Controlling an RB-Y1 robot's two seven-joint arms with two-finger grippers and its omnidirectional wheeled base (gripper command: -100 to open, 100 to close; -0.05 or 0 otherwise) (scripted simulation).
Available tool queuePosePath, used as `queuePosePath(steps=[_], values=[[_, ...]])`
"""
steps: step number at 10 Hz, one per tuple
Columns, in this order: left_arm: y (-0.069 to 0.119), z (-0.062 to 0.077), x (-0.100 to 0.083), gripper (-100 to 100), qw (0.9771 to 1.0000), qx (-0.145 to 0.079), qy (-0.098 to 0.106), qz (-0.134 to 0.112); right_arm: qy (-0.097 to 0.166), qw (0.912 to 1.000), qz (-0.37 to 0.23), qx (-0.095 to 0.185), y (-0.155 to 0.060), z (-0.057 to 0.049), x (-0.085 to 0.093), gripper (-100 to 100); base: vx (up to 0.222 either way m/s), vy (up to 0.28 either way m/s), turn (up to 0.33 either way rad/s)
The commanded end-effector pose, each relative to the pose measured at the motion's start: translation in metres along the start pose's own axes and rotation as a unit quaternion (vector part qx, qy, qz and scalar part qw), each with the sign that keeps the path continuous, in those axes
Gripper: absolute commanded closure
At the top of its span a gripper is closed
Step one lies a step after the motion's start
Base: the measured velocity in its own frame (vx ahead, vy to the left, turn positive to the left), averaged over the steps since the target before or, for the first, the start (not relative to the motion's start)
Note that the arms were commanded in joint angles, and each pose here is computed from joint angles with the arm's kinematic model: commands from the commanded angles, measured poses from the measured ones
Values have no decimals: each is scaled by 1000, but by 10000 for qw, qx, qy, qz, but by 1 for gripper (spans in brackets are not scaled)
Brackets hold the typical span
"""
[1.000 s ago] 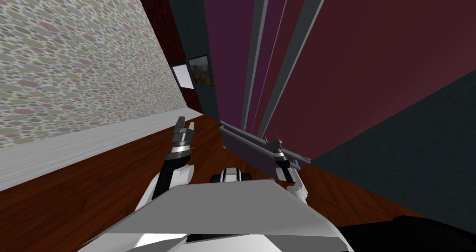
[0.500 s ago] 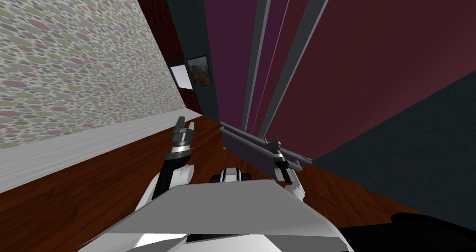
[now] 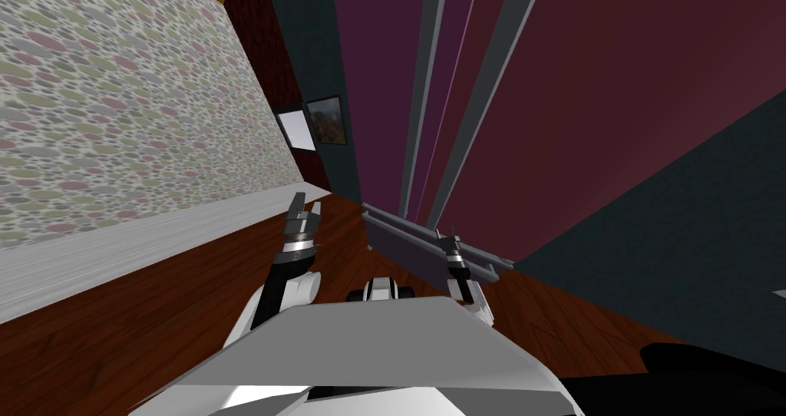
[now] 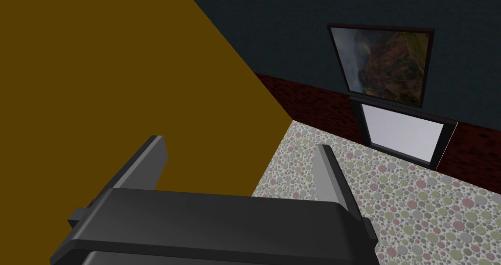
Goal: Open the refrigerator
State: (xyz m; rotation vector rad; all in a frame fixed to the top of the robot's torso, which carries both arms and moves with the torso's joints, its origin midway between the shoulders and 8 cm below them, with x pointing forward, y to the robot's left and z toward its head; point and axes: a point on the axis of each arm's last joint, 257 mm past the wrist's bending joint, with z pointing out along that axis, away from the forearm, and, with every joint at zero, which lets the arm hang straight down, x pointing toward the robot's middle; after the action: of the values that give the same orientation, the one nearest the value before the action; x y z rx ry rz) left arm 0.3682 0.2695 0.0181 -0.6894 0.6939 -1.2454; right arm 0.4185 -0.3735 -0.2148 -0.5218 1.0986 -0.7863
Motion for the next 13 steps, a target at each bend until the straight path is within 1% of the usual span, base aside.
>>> queuePosePath(steps=[1,3,4,5,7,8,9,10,11,12,13], values=[[0,0,0,0,10000,0,0,0,189,9998,79,10,29,-7,-4,-100,33,37,-4],[0,0,0,0,10000,0,0,0,240,9996,153,46,35,-9,-7,-100,5,10,-6],[0,0,0,0,10000,0,0,0,233,9997,72,94,23,-9,-1,-100,-6,-11,-44],[0,0,0,0,10000,0,0,0,243,9996,57,129,13,1,2,-100,-3,-6,-85],[0,0,0,0,10000,0,0,0,253,9996,56,137,7,9,4,-100,4,8,-32],[0,0,0,0,10000,0,0,0,266,9995,13,175,3,4,8,-100,-18,0,-26],[0,0,0,0,10000,1,0,0,236,9996,58,124,18,-5,1,100,-3,-6,73],[0,0,0,0,10000,0,0,0,236,9996,58,124,18,-5,1,100,21,-4,92],[0,0,0,0,10000,0,0,0,232,9996,59,121,21,-9,-1,100,18,-5,18],[0,0,0,0,10000,0,0,0,255,9996,57,121,18,-7,1,100,7,-5,-14],[0,0,0,0,10000,0,0,0,173,9998,-128,54,7,-5,6,-100,0,0,0]])
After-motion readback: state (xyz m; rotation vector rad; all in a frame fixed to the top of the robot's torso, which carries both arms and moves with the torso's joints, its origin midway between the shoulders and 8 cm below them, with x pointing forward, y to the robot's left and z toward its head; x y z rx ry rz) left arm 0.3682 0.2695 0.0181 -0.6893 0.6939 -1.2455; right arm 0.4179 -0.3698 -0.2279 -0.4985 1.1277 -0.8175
